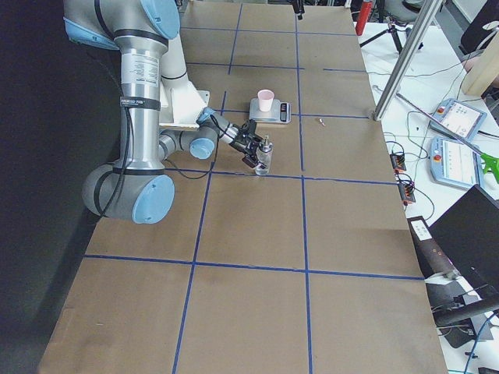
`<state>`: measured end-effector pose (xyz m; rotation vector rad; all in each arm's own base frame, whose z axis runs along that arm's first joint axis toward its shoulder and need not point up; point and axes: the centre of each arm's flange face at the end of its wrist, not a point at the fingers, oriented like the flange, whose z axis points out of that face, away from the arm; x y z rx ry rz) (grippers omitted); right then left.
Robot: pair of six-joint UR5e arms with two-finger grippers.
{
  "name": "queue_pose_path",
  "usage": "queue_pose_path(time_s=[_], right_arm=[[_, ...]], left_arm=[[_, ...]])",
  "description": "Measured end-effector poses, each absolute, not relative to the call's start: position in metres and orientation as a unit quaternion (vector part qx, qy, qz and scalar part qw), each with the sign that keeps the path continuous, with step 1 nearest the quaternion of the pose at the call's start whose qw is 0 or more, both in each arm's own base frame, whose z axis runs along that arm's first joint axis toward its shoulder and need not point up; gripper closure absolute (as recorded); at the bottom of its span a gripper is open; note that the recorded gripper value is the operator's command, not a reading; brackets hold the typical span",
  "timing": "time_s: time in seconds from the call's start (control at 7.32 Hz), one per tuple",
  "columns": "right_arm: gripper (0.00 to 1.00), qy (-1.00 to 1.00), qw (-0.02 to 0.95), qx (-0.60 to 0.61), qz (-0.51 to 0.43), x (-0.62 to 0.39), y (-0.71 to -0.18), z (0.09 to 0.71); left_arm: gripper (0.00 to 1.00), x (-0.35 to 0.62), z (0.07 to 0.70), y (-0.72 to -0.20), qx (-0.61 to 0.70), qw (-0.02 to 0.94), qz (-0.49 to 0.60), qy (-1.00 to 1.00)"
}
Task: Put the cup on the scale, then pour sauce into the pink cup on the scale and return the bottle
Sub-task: 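Lower the bottle onto the table with the right gripper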
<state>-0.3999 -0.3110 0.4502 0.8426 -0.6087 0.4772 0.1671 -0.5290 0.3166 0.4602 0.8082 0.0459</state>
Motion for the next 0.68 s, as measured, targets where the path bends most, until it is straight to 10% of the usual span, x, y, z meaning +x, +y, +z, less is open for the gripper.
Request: queue_pose_path(time_s=[0.68], right_arm=[[0.0,-0.312,0.844,0.391,0.193,-0.403,-0.269,0.44]], left_arm=[[0.28,0.163,0.317,-0.528,0.224,0.893,0.019,0.389]])
